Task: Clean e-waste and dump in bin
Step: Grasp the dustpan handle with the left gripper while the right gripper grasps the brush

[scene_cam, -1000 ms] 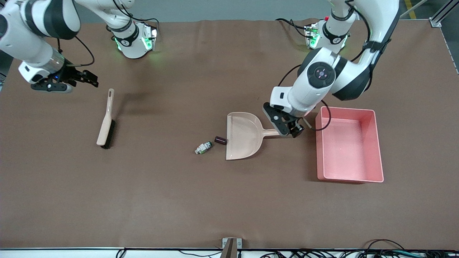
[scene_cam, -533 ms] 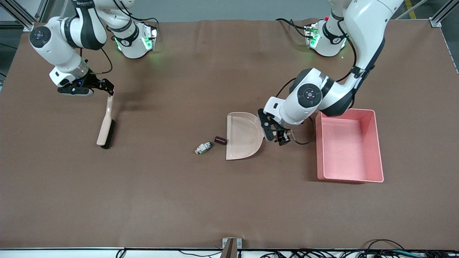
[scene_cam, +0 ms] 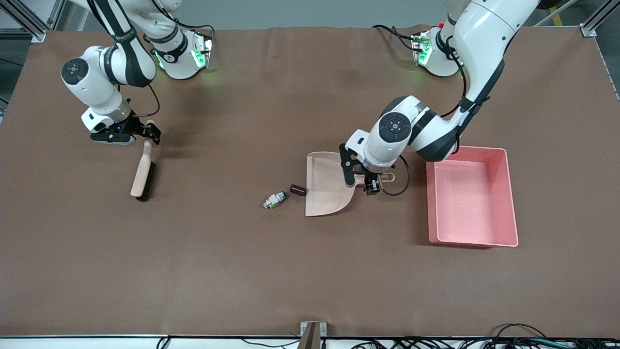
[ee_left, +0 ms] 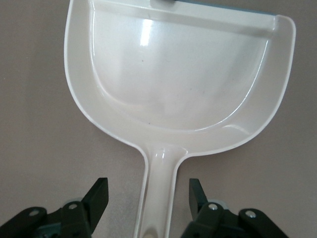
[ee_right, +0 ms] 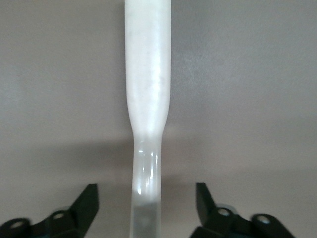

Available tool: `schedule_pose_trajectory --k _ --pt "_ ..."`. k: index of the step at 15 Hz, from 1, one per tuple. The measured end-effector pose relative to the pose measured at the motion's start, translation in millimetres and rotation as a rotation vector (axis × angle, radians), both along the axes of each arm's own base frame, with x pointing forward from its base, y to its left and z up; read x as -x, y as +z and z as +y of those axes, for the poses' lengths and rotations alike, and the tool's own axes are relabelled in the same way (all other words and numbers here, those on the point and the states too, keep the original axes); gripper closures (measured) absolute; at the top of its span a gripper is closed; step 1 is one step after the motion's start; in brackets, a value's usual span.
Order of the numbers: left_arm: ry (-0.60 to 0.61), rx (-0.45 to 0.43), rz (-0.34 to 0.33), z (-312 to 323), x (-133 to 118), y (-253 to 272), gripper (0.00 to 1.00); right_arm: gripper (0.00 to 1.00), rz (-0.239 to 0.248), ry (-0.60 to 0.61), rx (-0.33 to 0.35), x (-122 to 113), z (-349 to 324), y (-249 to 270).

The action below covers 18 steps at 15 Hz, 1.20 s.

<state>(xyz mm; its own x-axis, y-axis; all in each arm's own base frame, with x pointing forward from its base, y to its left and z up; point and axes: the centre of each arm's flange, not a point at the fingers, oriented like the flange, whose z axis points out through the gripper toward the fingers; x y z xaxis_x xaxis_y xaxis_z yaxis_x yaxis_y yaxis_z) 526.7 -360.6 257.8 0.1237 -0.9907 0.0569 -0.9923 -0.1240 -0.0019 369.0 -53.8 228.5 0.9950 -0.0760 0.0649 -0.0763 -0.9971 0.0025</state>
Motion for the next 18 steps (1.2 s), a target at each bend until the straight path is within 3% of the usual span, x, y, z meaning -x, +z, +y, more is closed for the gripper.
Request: schedule_pose_trajectory --k 1,3,5,7,9,12,13,15,16,18 --pt "-0.004 0.003 -0.002 -1 0 -3 0.26 0.15 0.003 0.000 0.000 0 0 -2" --pt "-0.005 0.010 0.002 -2 0 -11 0.26 0.31 0.003 -0.001 0.000 -1 0 -2" --pt "-0.007 0.018 0.007 -3 1 -18 0.27 0.37 0.002 -0.001 0.000 -1 0 -1" --pt "-0.010 0.026 0.011 -5 2 -26 0.28 0.49 0.001 -0.002 0.000 -1 0 -1" --pt "-0.022 0.026 0.007 -6 3 -32 0.30 0.54 0.002 -0.002 0.000 -1 0 -1" --pt "-0.036 0.020 0.001 -7 3 -35 0.39 0.65 0.004 -0.003 -0.001 -1 0 -2" --pt "-0.040 0.019 -0.001 -7 3 -35 0.46 0.74 0.005 -0.004 -0.001 -1 0 -3" --pt "-0.043 0.018 -0.004 -8 3 -34 0.50 0.74 0.008 -0.017 -0.003 -1 -1 -4" --pt "-0.044 0.018 -0.005 -8 3 -34 0.61 0.74 0.010 -0.027 -0.004 -1 -1 -5" --pt "-0.043 0.019 -0.007 -8 3 -34 0.67 0.74 0.010 -0.044 -0.006 -1 -1 -5"
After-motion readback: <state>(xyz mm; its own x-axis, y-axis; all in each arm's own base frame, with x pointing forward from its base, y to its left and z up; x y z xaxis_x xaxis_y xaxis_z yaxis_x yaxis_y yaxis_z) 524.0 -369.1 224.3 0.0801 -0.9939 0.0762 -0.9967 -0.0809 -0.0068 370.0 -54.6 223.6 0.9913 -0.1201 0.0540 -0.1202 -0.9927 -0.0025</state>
